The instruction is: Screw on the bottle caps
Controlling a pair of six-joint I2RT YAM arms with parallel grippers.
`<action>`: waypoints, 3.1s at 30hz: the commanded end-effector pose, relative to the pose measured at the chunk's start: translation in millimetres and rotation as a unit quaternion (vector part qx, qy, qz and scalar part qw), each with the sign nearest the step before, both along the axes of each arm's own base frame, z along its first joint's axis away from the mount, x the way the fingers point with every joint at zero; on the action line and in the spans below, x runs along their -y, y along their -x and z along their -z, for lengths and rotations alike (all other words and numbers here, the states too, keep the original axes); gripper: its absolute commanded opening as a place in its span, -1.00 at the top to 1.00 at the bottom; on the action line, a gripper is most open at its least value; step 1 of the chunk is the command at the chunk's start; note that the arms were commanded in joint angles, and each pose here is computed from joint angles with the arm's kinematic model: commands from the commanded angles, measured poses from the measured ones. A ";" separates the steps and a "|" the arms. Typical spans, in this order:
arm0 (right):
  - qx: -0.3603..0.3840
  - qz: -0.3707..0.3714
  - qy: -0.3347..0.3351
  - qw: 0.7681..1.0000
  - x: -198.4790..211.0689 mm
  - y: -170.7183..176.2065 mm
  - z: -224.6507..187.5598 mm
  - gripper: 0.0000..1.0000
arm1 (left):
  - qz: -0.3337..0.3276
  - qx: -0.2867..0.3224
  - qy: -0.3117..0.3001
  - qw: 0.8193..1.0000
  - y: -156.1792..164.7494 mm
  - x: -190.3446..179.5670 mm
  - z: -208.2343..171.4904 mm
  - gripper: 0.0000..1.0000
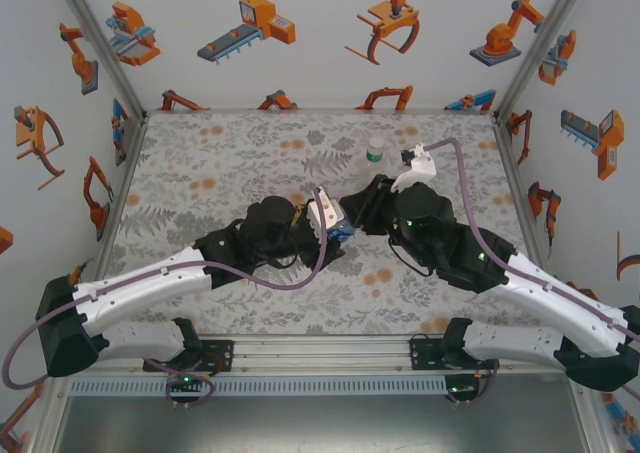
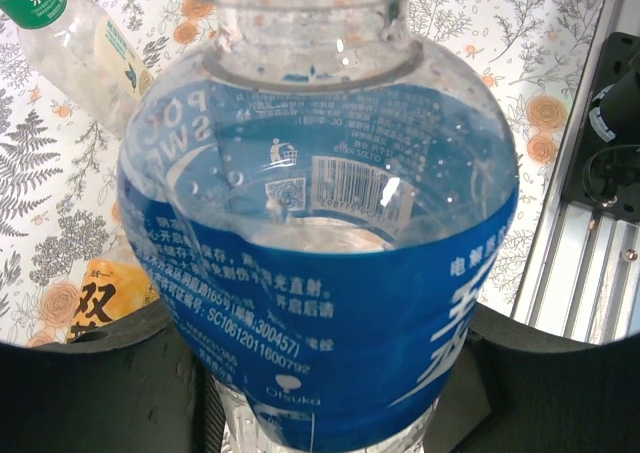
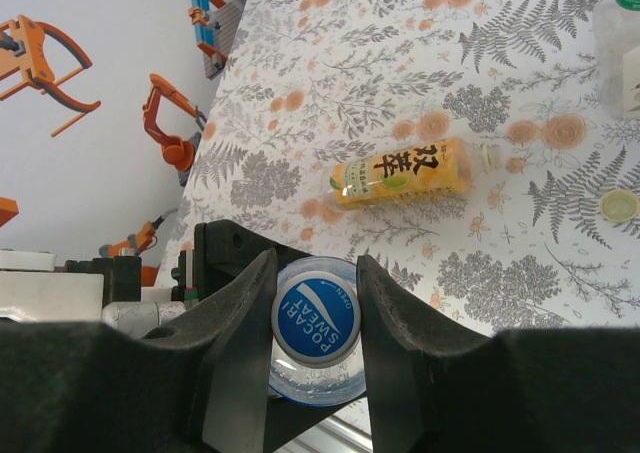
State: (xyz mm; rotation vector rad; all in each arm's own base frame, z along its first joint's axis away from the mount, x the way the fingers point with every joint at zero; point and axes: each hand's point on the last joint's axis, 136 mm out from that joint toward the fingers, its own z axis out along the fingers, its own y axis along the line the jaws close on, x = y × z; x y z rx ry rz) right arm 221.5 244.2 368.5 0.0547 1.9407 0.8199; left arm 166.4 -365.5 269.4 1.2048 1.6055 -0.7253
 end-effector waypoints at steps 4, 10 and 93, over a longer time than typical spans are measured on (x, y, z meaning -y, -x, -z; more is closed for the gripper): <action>-0.002 -0.003 0.013 1.000 -12.1 -5.7 14.1 0.70 | 0.067 0.037 0.088 0.993 25.8 20.4 -63.2 0.66; 0.016 0.003 0.031 0.999 -9.1 -9.0 10.9 1.00 | 0.052 0.033 0.085 0.994 21.3 18.0 -60.1 -0.02; 0.287 -0.038 0.201 0.936 -31.1 -215.2 104.3 -0.11 | -0.202 -0.187 -0.070 0.959 -63.6 -132.9 22.3 -0.69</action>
